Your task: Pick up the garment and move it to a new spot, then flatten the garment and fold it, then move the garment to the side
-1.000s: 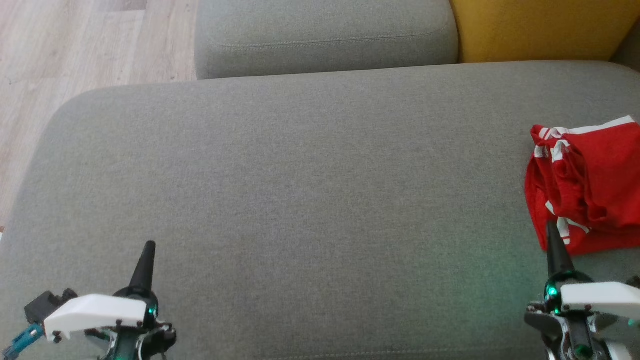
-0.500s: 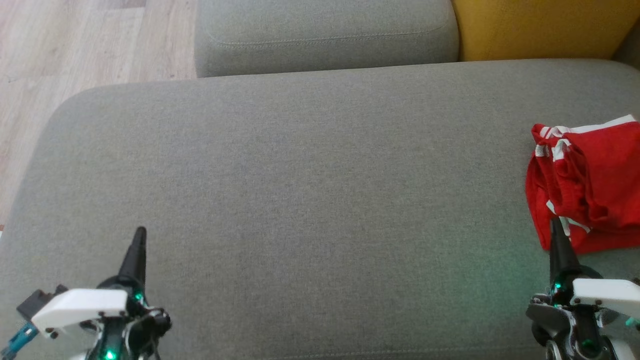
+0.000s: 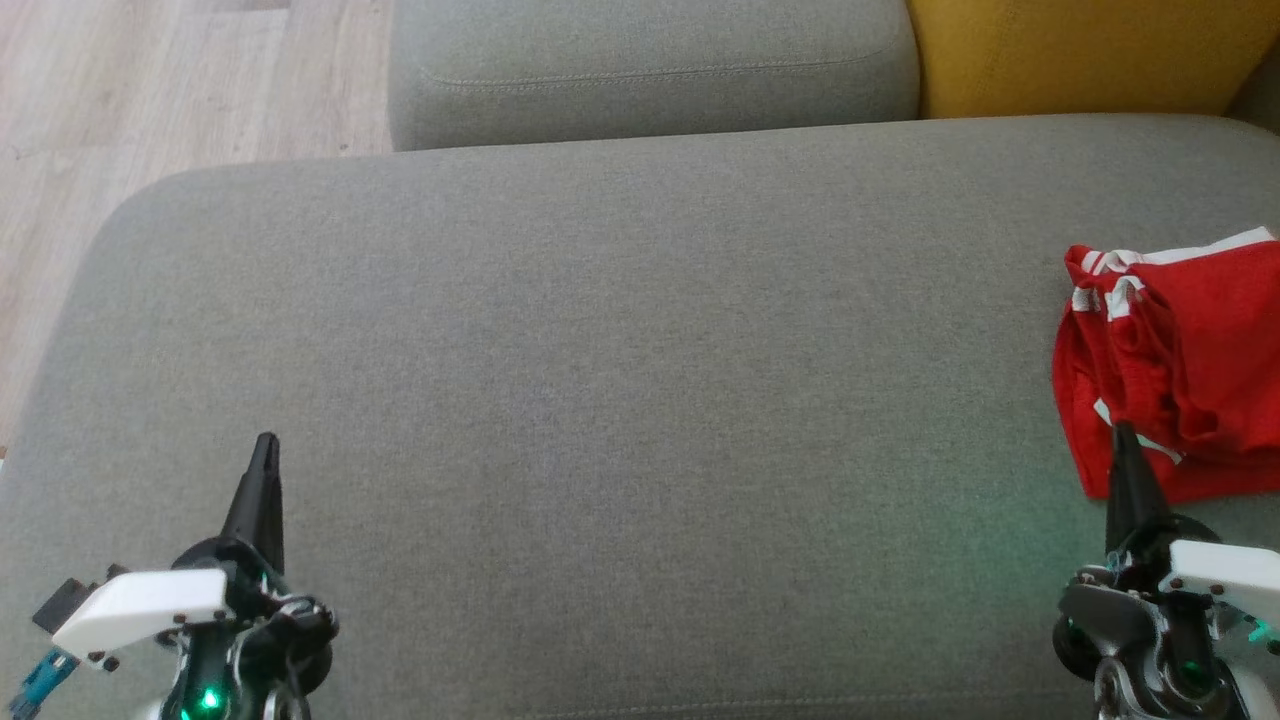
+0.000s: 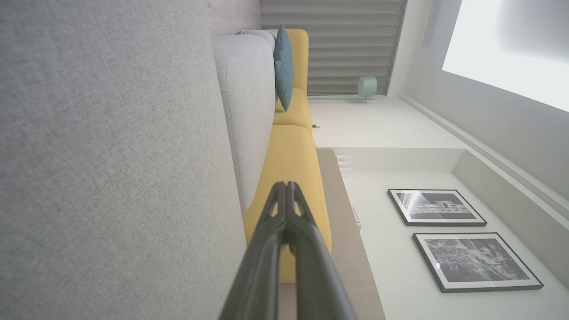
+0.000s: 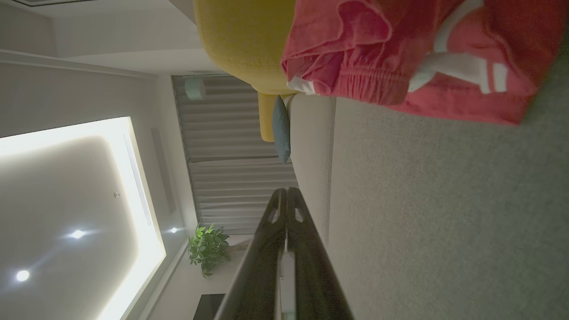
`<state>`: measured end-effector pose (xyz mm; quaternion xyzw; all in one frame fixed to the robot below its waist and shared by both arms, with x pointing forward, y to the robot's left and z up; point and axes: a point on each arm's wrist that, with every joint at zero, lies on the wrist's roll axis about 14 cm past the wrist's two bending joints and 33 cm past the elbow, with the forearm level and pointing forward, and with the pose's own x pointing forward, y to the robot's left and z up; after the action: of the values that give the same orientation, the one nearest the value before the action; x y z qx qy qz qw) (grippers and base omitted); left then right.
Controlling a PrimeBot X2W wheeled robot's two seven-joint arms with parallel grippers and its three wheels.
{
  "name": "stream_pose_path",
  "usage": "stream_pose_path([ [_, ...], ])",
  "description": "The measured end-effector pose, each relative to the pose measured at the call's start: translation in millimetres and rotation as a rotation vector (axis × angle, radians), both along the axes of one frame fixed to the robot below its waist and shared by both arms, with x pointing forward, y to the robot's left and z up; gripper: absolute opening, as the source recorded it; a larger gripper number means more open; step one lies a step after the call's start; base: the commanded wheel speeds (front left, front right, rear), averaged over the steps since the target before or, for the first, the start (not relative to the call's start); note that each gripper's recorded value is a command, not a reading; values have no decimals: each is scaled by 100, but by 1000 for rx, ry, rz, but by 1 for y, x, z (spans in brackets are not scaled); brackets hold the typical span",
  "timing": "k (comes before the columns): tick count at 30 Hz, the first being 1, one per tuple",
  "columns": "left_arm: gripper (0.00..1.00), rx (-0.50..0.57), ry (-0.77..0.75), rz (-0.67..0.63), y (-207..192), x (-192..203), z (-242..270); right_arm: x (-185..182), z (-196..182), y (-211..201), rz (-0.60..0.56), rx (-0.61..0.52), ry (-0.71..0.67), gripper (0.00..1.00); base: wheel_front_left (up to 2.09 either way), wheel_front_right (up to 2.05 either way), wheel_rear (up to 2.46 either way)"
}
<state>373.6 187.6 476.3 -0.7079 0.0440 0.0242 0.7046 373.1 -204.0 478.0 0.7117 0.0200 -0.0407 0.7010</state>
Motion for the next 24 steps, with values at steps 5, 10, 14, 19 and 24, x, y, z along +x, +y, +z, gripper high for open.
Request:
stream_pose_path([
  [5, 0, -2, 0, 0, -1, 0, 0, 0, 0, -1, -2, 0, 1, 0, 0, 0, 0],
  [10, 0, -3, 0, 1, 0, 0, 0, 0, 0, -1, -2, 0, 1, 0, 0, 0, 0],
  [14, 0, -4, 0, 0, -1, 0, 0, 0, 0, -1, -3, 0, 1, 0, 0, 0, 0],
  [19, 0, -4, 0, -2, -1, 0, 0, 0, 0, -2, -4, 1, 1, 0, 0, 0, 0],
  [24, 0, -5, 0, -3, -1, 0, 0, 0, 0, -2, -3, 1, 1, 0, 0, 0, 0],
])
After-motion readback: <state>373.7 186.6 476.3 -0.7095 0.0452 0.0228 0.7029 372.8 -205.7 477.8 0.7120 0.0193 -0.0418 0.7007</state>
